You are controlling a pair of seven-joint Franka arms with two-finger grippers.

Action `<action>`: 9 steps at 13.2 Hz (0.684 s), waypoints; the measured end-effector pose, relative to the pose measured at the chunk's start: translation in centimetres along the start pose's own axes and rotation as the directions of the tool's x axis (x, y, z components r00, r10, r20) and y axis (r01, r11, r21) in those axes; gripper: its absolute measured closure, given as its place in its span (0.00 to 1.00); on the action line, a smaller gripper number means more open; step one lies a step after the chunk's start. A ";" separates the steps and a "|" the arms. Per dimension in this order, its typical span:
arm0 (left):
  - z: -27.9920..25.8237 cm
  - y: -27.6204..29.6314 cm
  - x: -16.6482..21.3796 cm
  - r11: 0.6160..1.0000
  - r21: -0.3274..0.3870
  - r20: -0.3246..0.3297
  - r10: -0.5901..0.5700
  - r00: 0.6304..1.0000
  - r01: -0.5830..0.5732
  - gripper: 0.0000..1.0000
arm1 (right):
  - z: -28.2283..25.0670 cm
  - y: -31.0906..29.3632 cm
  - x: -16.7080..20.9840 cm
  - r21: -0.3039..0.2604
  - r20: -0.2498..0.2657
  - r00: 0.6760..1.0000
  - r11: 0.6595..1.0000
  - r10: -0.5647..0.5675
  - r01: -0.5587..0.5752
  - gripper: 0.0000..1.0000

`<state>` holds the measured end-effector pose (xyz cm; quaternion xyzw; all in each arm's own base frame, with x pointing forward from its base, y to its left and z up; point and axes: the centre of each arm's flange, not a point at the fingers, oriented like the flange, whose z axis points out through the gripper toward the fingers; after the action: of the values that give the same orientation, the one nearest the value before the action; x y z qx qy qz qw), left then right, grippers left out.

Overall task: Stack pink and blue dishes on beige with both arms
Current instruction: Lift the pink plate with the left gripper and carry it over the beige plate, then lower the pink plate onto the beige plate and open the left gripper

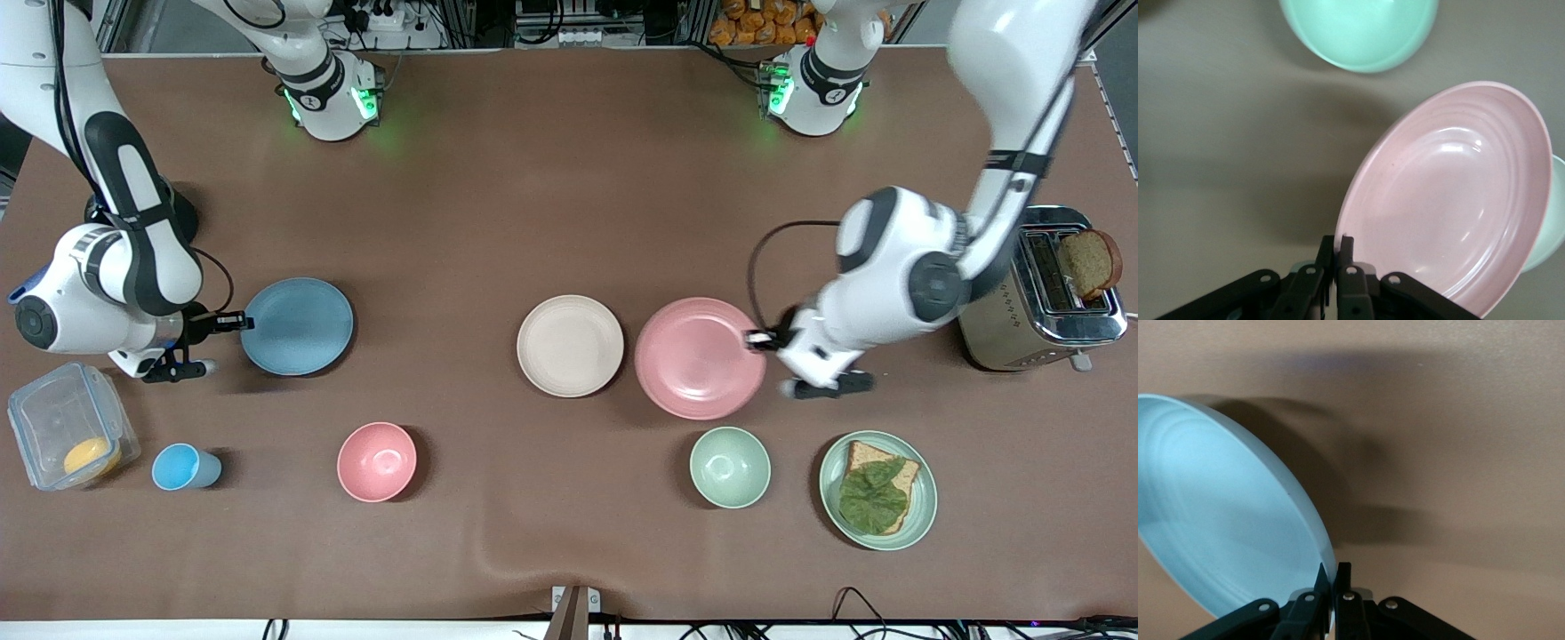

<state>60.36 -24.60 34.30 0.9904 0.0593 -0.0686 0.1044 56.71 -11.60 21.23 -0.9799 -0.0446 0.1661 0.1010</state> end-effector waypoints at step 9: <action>6.5 8.3 -3.7 0.998 -0.058 0.067 0.040 0.997 -0.036 0.95 | -3.3 -2.4 1.4 0.004 0.023 1.000 1.000 -0.005 0.005 0.95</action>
<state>56.98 -34.42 30.15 0.9851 0.0386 -0.0985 0.1356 58.99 -9.67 24.39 -0.9776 -0.0482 0.1771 0.1026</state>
